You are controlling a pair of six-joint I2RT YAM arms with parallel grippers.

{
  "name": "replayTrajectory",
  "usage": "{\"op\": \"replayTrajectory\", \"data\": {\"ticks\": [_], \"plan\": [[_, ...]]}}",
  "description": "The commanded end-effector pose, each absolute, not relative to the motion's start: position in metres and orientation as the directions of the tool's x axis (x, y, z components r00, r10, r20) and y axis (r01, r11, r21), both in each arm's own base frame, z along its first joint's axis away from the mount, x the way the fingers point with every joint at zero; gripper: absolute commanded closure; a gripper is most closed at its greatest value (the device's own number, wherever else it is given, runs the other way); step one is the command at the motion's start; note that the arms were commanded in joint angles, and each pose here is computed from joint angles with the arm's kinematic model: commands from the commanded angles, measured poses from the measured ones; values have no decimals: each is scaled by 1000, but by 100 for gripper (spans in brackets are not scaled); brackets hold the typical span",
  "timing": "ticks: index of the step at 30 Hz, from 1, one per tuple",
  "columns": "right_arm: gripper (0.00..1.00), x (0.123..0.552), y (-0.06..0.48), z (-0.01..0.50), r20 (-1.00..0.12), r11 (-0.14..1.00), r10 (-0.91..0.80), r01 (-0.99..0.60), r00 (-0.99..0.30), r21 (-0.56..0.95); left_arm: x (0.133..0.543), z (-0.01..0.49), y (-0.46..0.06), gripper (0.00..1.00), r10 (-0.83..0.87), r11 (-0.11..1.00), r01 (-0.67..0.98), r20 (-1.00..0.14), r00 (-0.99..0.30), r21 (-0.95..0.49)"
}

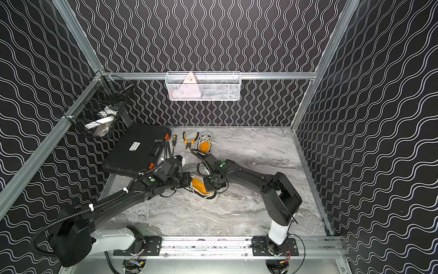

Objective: Insert the insole into the shoe

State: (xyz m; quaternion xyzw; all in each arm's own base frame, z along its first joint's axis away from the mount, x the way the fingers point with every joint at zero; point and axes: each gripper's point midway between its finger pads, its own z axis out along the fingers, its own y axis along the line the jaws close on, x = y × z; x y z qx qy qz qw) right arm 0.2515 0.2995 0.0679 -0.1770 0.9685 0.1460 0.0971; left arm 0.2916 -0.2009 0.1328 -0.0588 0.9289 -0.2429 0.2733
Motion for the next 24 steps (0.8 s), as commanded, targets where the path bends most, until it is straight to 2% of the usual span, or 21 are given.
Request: {"op": "replayTrajectory", "data": {"ticks": [1,10,17,22,24], "plan": [[92,267,297,68,-343,900,-324,-399,-882,176,299,146,-208,100,-296,837,28,-494,-817,-547],[90,280,312,119,-533,862,-340,-484,-775,153,298,141,-204,100,-295,847,16,-495,-817,-532],[87,262,298,71,-444,875,-396,-477,-803,82,297,141,-202,100,-313,844,-3,-489,-815,-536],[86,265,279,65,-454,891,-407,-454,-793,-7,295,139,-201,100,-303,848,1,-488,-819,-530],[82,269,275,73,-473,895,-408,-444,-781,-39,296,139,-201,100,-301,851,2,-492,-817,-525]]}}
